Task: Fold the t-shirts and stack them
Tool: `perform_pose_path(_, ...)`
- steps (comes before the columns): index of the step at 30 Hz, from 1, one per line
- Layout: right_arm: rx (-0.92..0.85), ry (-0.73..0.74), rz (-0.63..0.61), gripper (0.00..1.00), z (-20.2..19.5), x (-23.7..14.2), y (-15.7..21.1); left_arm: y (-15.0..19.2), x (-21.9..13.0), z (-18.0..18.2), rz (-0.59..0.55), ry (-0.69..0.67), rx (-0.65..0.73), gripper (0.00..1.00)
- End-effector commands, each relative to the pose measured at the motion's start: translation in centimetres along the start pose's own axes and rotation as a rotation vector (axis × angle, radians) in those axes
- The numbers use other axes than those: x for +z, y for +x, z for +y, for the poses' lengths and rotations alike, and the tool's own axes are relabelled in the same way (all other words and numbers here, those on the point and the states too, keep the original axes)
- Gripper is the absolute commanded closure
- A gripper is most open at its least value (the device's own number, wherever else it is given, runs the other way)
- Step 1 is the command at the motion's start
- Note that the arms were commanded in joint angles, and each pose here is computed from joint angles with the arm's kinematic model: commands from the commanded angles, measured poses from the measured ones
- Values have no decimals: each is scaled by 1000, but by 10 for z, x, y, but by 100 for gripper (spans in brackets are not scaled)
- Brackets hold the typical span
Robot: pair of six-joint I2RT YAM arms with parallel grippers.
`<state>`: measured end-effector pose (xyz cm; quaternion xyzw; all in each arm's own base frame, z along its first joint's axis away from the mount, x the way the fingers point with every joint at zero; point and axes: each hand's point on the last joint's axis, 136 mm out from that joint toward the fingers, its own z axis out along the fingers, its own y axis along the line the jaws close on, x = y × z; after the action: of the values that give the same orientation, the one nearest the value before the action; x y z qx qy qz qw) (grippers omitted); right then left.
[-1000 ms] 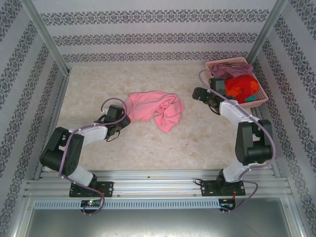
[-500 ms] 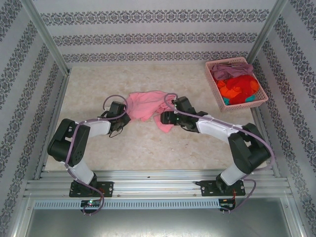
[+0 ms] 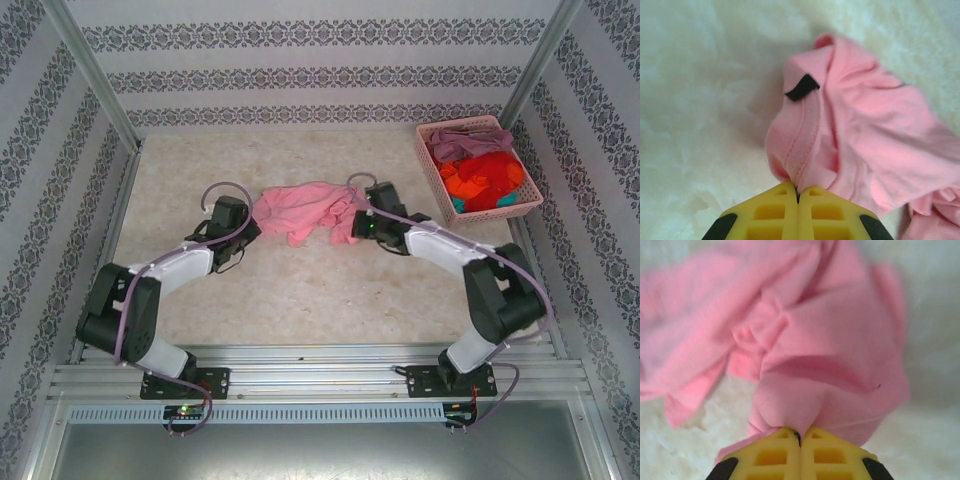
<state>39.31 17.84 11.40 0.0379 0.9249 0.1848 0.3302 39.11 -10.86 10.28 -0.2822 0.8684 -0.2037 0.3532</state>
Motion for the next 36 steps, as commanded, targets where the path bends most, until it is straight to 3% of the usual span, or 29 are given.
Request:
perform_pose_path(1, -30, -30, -211, 100, 3, -56, -71, -38, -30, -22, -88, 10, 84, 100)
perform_pose_path(7, -88, -68, -484, 100, 10, -157, -131, -102, -91, -49, -243, 51, 100, 100)
perform_pose_path(13, -142, -103, -725, 100, 20, -251, -141, -132, -154, -63, -359, 79, 110, 100)
perform_pose_path(16, -160, -107, -782, 100, 21, -277, -139, -137, -176, -67, -390, 100, 116, 100)
perform_pose_path(26, -194, -116, -826, 100, 27, -293, -143, -149, -214, -70, -460, 91, 160, 100)
perform_pose_path(36, -240, -198, -755, 100, 56, -261, -176, -179, -200, -84, -474, 53, 204, 100)
